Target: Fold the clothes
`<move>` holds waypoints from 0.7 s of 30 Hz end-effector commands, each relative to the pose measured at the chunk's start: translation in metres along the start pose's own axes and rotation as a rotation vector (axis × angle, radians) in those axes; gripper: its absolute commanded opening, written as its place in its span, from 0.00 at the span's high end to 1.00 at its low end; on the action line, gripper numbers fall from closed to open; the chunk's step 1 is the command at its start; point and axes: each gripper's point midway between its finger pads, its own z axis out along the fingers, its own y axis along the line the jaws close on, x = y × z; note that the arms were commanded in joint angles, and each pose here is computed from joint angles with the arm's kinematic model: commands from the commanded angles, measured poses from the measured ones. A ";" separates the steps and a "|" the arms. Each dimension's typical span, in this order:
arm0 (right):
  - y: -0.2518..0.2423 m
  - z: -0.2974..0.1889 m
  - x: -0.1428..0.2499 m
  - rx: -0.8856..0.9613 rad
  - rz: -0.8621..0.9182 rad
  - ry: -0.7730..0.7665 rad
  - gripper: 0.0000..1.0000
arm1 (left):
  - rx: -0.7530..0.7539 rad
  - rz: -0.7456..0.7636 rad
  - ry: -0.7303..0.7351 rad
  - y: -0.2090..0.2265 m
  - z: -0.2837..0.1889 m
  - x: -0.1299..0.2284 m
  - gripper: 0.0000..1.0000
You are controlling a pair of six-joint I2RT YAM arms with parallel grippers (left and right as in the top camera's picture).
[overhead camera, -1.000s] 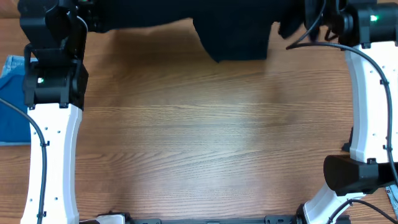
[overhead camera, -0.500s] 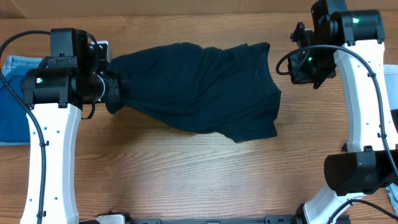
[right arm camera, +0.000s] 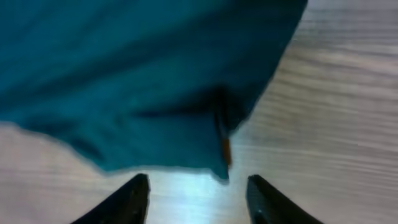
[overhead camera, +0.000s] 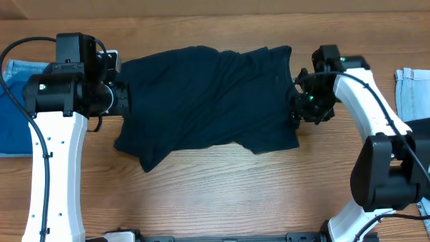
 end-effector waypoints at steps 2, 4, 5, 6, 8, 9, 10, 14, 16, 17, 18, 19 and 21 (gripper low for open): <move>-0.007 0.038 0.019 -0.007 0.028 0.027 0.47 | -0.007 0.008 -0.050 0.003 -0.003 -0.012 0.75; -0.009 0.046 0.026 -0.008 0.031 0.044 0.47 | -0.007 0.008 -0.055 0.003 -0.003 -0.014 0.75; -0.009 0.048 0.027 -0.009 0.032 0.046 0.47 | -0.007 0.008 -0.055 0.003 -0.003 -0.014 0.75; -0.007 0.050 0.028 -0.020 0.032 0.045 0.48 | -0.007 0.008 -0.055 0.003 -0.003 -0.014 0.74; -0.004 0.051 0.027 -0.042 0.032 0.041 0.48 | -0.006 0.008 -0.054 0.003 -0.003 -0.013 0.75; -0.003 0.053 0.029 -0.051 0.033 0.044 0.48 | -0.006 0.008 -0.054 0.003 -0.003 -0.013 0.75; -0.002 0.055 0.031 -0.057 0.034 0.050 0.48 | -0.006 0.008 -0.054 0.003 -0.003 -0.013 0.75; -0.003 0.061 0.037 -0.058 0.037 0.063 0.55 | -0.006 0.008 -0.054 0.003 -0.003 -0.013 0.75; 0.000 0.063 0.037 -0.077 0.037 0.062 0.94 | -0.006 0.008 -0.054 0.003 -0.003 -0.013 0.75; 0.001 0.064 0.038 -0.085 0.038 0.064 0.96 | -0.006 0.008 -0.054 0.003 -0.003 -0.013 0.74; 0.001 0.064 0.039 -0.083 0.051 0.069 0.96 | -0.007 0.008 -0.054 0.003 -0.003 -0.013 0.75; 0.000 0.064 0.041 -0.077 0.133 0.079 0.96 | -0.007 0.008 -0.052 0.003 -0.003 -0.013 0.75; -0.018 0.063 0.049 0.022 0.373 0.103 0.96 | -0.007 0.008 -0.051 0.003 -0.003 -0.013 0.75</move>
